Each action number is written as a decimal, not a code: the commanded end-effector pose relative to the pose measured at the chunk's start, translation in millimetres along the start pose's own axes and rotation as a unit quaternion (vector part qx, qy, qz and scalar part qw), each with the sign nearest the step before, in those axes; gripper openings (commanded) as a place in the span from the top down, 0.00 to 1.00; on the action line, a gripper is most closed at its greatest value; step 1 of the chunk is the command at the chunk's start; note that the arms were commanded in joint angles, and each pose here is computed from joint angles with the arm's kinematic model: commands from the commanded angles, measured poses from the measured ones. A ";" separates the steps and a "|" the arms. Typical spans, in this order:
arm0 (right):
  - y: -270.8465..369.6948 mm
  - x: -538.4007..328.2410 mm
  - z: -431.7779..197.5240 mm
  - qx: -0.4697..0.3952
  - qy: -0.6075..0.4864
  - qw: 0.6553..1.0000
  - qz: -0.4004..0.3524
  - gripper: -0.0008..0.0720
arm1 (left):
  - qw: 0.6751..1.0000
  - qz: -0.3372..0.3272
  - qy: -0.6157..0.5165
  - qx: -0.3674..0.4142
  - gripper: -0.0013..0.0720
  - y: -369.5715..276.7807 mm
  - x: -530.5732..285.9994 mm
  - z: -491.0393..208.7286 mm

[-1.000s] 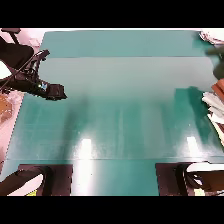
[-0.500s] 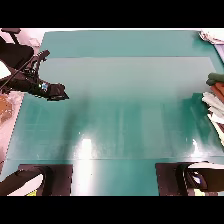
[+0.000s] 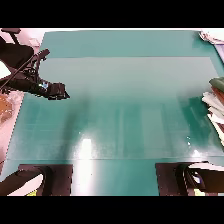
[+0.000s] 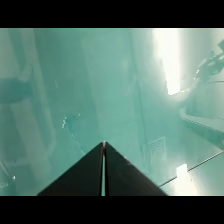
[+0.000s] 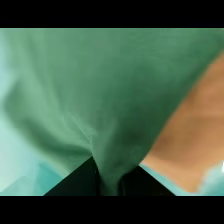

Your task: Fold the shirts.

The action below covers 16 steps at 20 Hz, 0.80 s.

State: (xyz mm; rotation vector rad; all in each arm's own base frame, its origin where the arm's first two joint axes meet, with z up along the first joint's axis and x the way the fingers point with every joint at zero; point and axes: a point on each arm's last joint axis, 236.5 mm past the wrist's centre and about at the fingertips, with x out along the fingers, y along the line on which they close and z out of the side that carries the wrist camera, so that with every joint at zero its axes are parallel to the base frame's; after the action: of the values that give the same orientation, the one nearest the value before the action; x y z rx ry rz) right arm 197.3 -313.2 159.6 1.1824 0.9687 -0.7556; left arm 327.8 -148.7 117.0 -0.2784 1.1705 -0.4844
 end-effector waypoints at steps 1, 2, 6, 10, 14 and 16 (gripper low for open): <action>-40.1 15.2 -2.7 0.032 0.008 0.997 -0.068 0.96 | 1.000 -0.003 0.000 0.003 0.94 -1.4 -0.1 -0.1; -42.7 20.3 -2.2 0.035 0.009 0.997 -0.069 0.96 | 1.000 -0.003 0.002 0.003 0.94 -1.4 -0.1 -1.0; -48.9 33.1 -1.7 0.041 0.014 0.997 -0.071 0.76 | 1.000 -0.003 0.002 0.003 0.94 -1.5 -0.1 -1.0; -74.7 17.9 4.8 0.082 -0.012 0.988 -0.133 0.10 | 1.000 -0.003 0.002 0.003 0.94 -1.6 -0.2 -0.8; -64.9 -45.0 34.5 0.082 -0.118 0.978 -0.153 0.02 | 1.000 -0.003 -0.003 0.015 0.94 -1.6 -0.2 1.4; -26.3 -88.4 55.2 0.042 -0.206 0.970 -0.122 0.03 | 1.000 -0.004 -0.012 0.018 0.94 -2.8 -1.4 5.7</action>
State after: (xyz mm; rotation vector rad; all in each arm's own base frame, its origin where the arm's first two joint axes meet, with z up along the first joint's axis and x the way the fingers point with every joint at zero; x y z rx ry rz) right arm 140.2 -358.7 175.5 1.0622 0.9171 -1.1583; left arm 328.3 -150.1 118.4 -0.2651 1.1602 -0.5013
